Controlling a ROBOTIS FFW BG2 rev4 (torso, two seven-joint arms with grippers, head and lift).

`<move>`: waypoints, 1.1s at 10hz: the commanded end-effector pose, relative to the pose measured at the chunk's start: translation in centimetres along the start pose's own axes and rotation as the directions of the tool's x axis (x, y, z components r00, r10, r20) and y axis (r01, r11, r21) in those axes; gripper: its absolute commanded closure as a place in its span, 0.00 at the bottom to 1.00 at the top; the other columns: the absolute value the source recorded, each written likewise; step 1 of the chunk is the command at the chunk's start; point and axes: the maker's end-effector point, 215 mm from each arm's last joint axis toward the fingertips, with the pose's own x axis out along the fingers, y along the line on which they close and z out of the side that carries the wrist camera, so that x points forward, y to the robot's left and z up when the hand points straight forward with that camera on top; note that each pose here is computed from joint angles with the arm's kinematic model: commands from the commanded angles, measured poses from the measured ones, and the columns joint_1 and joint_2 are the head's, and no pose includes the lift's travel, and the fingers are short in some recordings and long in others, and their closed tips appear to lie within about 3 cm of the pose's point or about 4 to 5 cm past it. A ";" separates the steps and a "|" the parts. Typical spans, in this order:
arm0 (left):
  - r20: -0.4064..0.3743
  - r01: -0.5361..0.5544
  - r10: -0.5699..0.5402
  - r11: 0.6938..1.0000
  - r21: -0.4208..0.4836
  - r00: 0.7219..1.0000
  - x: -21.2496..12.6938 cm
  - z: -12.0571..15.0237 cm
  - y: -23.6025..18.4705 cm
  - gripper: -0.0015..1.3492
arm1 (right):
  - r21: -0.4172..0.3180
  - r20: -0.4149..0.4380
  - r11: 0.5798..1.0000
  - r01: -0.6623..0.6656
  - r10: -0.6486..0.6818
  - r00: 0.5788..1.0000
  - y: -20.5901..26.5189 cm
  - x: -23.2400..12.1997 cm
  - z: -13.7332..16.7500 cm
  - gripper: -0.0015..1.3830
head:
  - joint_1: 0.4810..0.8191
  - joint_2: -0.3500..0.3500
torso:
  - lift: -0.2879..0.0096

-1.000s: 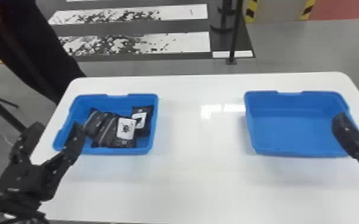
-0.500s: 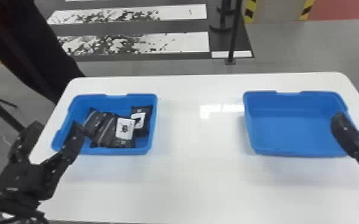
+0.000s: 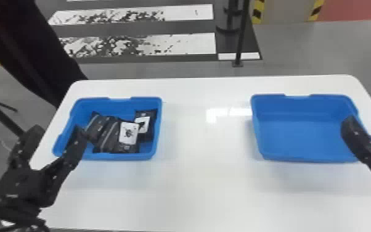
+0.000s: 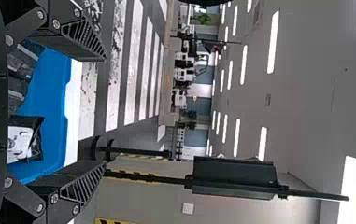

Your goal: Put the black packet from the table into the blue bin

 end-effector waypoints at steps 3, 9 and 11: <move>-0.007 0.000 0.000 1.000 -0.006 1.000 -0.1 -0.2 0.0 0.19 | 0.003 -0.003 1.000 0.001 -0.001 1.000 0.0 0.0 -0.1 0.37 | 0.63 0.62 | 0.60; -0.013 0.000 0.000 1.000 -0.017 1.000 -0.1 -0.4 -0.1 0.19 | 0.003 -0.003 1.000 0.002 -0.002 1.000 -0.1 0.0 -0.2 0.37 | 0.63 0.62 | 0.60; -0.012 0.001 -0.001 1.000 -0.022 1.000 -0.1 -0.5 -0.1 0.19 | 0.003 -0.003 1.000 0.003 -0.003 1.000 -0.1 0.0 -0.2 0.37 | 0.63 0.62 | 0.60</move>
